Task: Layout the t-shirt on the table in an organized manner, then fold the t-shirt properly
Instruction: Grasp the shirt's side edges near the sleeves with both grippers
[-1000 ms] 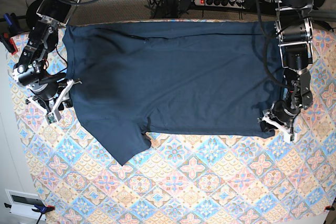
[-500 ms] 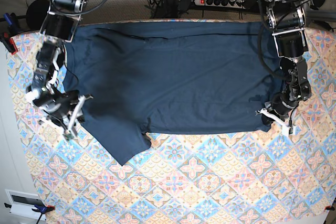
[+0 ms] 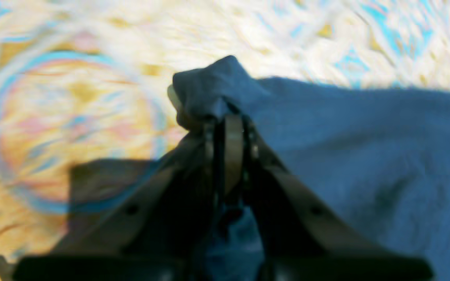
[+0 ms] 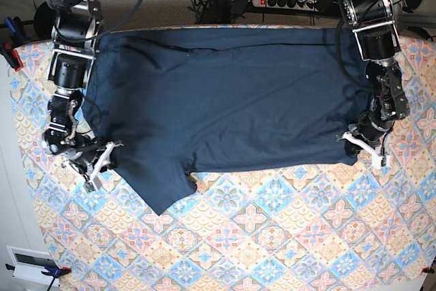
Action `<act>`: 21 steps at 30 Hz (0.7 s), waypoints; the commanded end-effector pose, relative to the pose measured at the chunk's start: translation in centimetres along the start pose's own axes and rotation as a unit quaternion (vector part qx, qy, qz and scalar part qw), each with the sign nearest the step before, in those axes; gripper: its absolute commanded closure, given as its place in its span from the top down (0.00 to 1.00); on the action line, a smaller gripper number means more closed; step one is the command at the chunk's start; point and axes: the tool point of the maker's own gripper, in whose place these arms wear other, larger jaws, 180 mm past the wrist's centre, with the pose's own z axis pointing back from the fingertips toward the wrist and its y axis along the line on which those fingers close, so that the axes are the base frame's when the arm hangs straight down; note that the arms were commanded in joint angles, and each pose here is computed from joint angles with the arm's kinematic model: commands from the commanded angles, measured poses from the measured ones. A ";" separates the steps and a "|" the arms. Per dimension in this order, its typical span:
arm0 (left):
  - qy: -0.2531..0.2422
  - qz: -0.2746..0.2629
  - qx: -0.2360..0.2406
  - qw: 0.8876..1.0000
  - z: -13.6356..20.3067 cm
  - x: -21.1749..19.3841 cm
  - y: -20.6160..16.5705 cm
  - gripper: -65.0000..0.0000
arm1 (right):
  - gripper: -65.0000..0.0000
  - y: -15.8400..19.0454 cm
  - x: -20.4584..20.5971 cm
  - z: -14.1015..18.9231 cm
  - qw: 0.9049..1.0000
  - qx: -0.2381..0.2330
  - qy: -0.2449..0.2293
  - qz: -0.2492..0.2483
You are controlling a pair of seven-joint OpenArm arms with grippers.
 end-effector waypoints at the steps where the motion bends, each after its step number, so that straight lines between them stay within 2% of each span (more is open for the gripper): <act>1: -0.031 -0.007 -0.001 0.999 0.4 2.5 0.2 0.00 | 0.25 -1.3 1.5 0.6 1.000 -0.008 -0.025 -0.002; 7: -0.026 -0.006 0.001 1.000 0.4 1.9 0.3 0.00 | 0.28 -2.3 0.1 0.7 1.000 -0.012 -0.017 -0.012; 11: -0.026 -0.006 0.001 1.000 0.4 1.9 0.3 0.00 | 0.42 -2.3 0.1 0.7 1.000 -0.011 -0.017 -0.013; 14: -0.026 -0.006 0.001 1.000 0.4 1.9 0.3 0.00 | 0.48 -2.2 0.1 0.6 1.000 -0.010 -0.017 -0.012; 21: -0.024 -0.006 0.001 1.000 0.5 1.8 0.4 0.00 | 0.48 -2.2 0.1 0.6 1.000 -0.010 -0.018 -0.012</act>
